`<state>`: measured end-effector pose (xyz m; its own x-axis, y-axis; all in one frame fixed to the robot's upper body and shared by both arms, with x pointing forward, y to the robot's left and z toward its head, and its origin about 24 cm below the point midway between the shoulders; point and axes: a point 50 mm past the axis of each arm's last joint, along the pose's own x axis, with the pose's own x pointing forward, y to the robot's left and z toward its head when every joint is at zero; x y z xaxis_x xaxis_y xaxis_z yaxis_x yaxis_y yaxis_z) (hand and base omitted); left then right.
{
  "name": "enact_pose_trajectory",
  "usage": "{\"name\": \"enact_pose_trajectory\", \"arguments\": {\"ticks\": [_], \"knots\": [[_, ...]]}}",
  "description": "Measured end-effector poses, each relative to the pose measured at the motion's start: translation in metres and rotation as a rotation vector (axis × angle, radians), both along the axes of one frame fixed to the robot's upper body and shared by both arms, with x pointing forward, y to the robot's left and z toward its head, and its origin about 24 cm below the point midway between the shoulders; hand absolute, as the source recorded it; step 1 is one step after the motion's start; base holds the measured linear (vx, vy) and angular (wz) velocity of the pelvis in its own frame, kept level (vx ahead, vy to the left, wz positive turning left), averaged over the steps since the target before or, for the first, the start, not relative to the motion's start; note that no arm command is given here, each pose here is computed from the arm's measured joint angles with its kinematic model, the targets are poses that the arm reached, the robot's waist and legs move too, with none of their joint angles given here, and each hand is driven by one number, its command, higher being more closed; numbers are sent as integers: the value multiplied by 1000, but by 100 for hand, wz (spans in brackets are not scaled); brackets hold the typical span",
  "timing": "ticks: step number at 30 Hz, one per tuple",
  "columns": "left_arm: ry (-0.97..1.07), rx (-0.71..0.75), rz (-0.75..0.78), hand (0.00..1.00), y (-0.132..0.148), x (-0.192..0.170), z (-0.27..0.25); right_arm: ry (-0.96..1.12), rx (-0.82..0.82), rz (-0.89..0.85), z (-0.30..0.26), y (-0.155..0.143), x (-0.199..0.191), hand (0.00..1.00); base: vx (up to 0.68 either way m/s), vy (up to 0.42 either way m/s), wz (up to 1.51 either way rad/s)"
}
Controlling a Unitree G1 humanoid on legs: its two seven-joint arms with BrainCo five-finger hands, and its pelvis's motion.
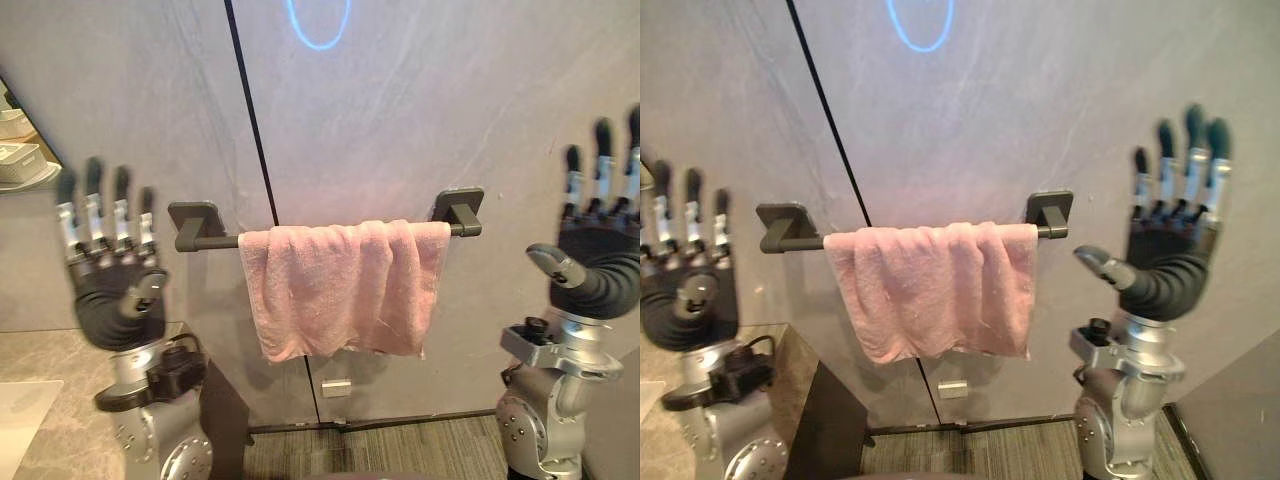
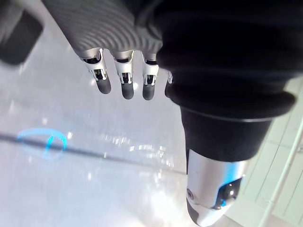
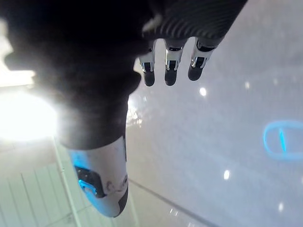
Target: Organize washtable
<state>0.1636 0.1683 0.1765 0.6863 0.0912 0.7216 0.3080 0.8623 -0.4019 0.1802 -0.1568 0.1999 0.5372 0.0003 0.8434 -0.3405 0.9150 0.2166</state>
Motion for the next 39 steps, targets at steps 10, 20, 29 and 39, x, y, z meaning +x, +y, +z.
{"name": "enact_pose_trajectory", "arguments": {"ticks": [10, 20, 29, 39], "knots": [[137, 105, -368, 0, -46, 13, -32, 90, -189, 374, -16, 31, 1, 0, -10, -3, -7], [189, 239, -573, 0, -73, 22, -45, 281, -413, 416, -52, 42, 5, 0, -9, -1, -2], [204, 303, -620, 0, -74, 25, -49, 291, -452, 424, -58, 46, 10, 0, -31, -7, -2], [196, 395, -626, 0, -70, 33, -49, 294, -502, 414, -62, 44, 19, 0, -42, -17, 0]]}}
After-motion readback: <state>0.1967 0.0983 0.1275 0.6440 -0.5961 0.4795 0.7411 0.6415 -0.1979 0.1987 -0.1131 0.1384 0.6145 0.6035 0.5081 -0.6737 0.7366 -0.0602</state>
